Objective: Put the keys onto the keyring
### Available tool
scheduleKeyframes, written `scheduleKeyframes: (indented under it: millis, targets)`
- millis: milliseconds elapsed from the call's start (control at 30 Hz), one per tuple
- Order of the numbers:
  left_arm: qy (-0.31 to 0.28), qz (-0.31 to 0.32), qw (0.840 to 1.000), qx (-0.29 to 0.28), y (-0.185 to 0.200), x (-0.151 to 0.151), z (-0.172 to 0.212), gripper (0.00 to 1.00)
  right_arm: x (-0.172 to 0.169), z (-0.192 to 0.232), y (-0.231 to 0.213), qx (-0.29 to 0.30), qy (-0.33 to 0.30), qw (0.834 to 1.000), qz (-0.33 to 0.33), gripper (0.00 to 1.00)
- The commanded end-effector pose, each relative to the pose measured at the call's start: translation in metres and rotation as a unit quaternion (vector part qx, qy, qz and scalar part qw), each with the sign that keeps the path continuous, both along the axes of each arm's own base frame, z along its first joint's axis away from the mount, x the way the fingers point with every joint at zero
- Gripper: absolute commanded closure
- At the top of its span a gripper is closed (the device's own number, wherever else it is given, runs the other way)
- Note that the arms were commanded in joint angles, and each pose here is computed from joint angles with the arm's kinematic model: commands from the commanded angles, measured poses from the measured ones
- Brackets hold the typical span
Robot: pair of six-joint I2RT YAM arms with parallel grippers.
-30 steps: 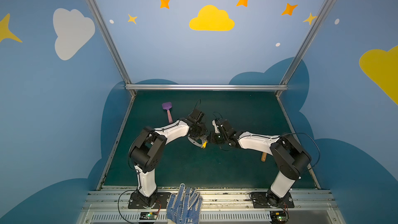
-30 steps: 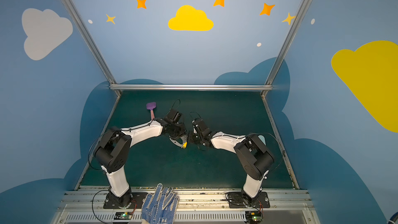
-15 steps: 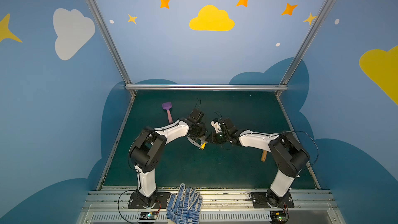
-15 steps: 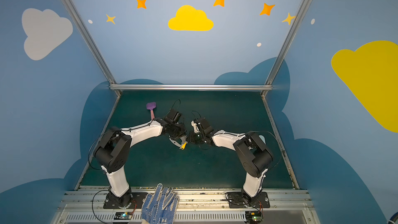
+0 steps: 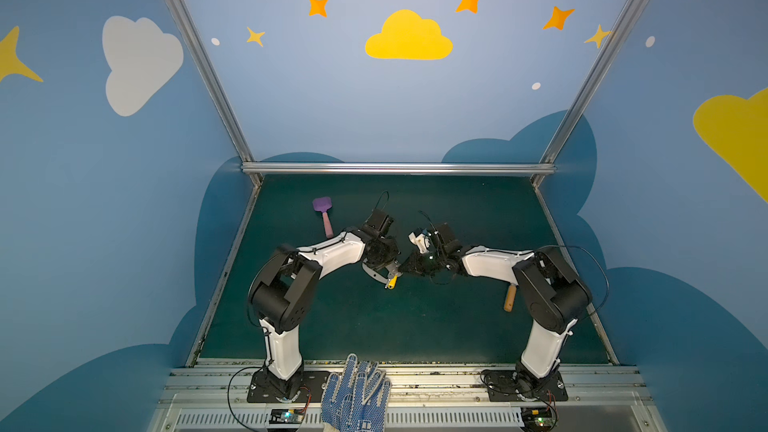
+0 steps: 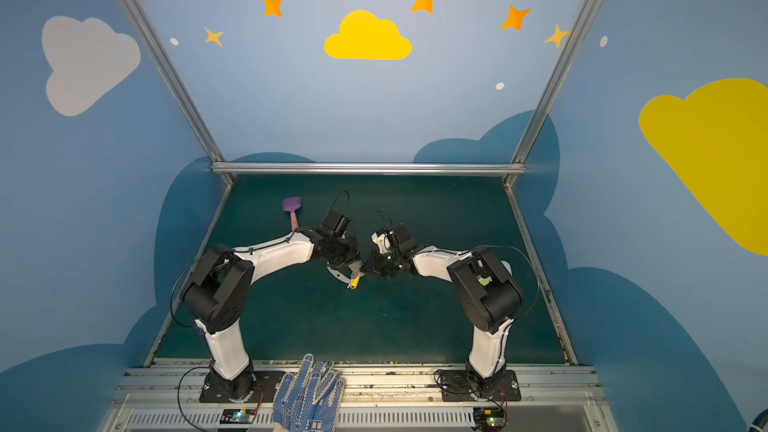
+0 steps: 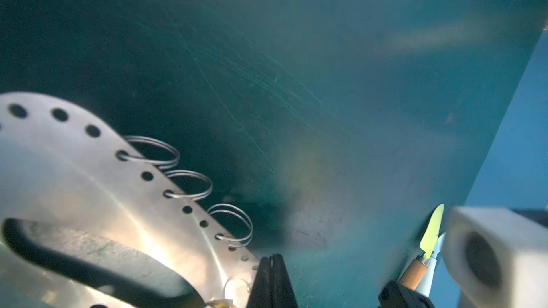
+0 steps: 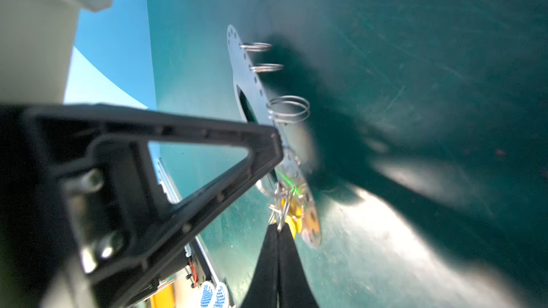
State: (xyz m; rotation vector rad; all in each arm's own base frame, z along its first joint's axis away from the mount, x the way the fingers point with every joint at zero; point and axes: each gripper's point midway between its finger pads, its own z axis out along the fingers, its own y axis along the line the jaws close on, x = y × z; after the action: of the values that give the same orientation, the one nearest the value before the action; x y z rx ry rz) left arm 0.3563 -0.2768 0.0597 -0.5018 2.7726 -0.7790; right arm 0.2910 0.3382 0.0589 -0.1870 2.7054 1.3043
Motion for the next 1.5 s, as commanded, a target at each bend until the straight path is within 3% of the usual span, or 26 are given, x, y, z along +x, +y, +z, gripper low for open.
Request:
scheduleKeyframes:
  millis: [0, 300, 467, 833, 933, 1000, 1067, 1300, 1467]
  targets:
    - [-0.017, -0.028, 0.999, -0.024, -0.016, -0.001, 0.019, 0.96, 0.001, 0.009, 0.009, 0.032, 0.016, 0.999, 0.028, 1.0]
    - [-0.017, -0.037, 0.999, -0.027, -0.021, -0.004, 0.019, 0.96, -0.003, 0.009, 0.01, 0.044, 0.056, 0.995, 0.067, 1.0]
    - [-0.012, -0.025, 0.999, -0.015, -0.016, -0.003, 0.014, 0.96, -0.002, 0.005, 0.005, 0.017, 0.058, 0.996, 0.069, 1.0]
    - [-0.002, -0.011, 1.0, -0.001, -0.011, 0.0, 0.006, 0.96, 0.007, 0.023, -0.021, -0.022, -0.002, 1.0, 0.013, 0.74]
    - [0.0, -0.007, 1.0, 0.004, -0.01, 0.001, 0.003, 0.96, 0.008, 0.027, -0.026, -0.034, -0.016, 0.999, 0.001, 0.75]
    - [0.001, -0.006, 1.0, 0.006, -0.009, 0.002, 0.002, 0.96, 0.005, 0.031, -0.026, -0.03, -0.024, 0.999, 0.003, 0.9]
    - [0.002, -0.005, 1.0, 0.009, -0.009, 0.002, 0.0, 0.96, -0.001, 0.034, -0.023, -0.023, -0.03, 0.999, 0.007, 0.94]
    - [0.006, 0.002, 1.0, 0.012, -0.006, 0.004, -0.004, 0.96, -0.032, 0.011, -0.013, -0.066, -0.047, 0.997, 0.014, 0.65]
    - [0.006, 0.003, 1.0, 0.012, -0.006, 0.005, -0.003, 0.96, -0.035, 0.0, -0.01, -0.075, -0.058, 0.995, -0.005, 0.56]
